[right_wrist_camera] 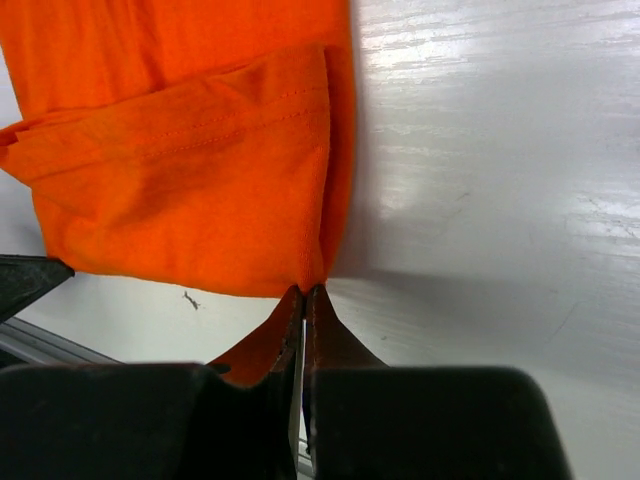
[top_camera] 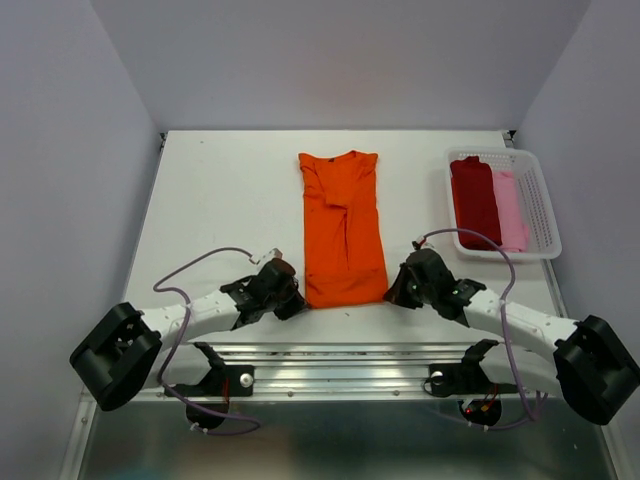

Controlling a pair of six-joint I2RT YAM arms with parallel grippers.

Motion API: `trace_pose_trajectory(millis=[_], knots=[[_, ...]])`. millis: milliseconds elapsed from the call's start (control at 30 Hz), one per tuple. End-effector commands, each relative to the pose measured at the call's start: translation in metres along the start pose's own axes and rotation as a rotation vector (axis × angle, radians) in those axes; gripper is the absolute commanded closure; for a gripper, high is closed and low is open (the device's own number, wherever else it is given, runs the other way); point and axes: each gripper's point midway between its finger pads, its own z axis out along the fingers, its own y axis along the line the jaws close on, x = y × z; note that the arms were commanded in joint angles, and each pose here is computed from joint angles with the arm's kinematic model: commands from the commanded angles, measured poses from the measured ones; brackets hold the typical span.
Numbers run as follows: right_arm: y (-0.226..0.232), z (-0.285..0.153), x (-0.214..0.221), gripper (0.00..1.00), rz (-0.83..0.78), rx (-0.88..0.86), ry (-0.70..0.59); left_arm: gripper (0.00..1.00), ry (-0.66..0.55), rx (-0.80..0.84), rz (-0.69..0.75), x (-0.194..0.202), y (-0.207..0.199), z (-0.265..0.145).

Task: Roll the t-shirts
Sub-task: Roll the T-shirt to the center of the board.

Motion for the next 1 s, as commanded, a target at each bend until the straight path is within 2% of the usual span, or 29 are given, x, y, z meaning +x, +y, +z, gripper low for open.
trace_pose_trajectory(millis=[0,133,233,400,700,967], knots=[[-0.002,-0.012,0.008,0.99,-0.016,-0.004,0.016,1.0,0.003,-0.004,-0.024,0.007,0.005,-0.011],[0.001,-0.023,0.002,0.99,-0.02,-0.009,-0.001,1.0,-0.007,0.028,-0.046,0.004,-0.004,-0.023],[0.006,-0.029,-0.01,0.99,-0.03,-0.001,-0.035,1.0,-0.068,0.04,-0.052,-0.01,-0.017,-0.032],[0.018,-0.033,-0.029,0.99,-0.046,-0.007,-0.084,1.0,-0.11,-0.007,-0.053,-0.026,-0.027,-0.04],[0.031,-0.035,-0.049,0.99,-0.074,-0.001,-0.128,1.0,-0.087,-0.049,-0.067,-0.031,-0.035,-0.035],[0.038,-0.033,-0.064,0.99,-0.1,0.016,-0.158,1.0,-0.123,-0.049,-0.081,-0.053,-0.049,-0.036]])
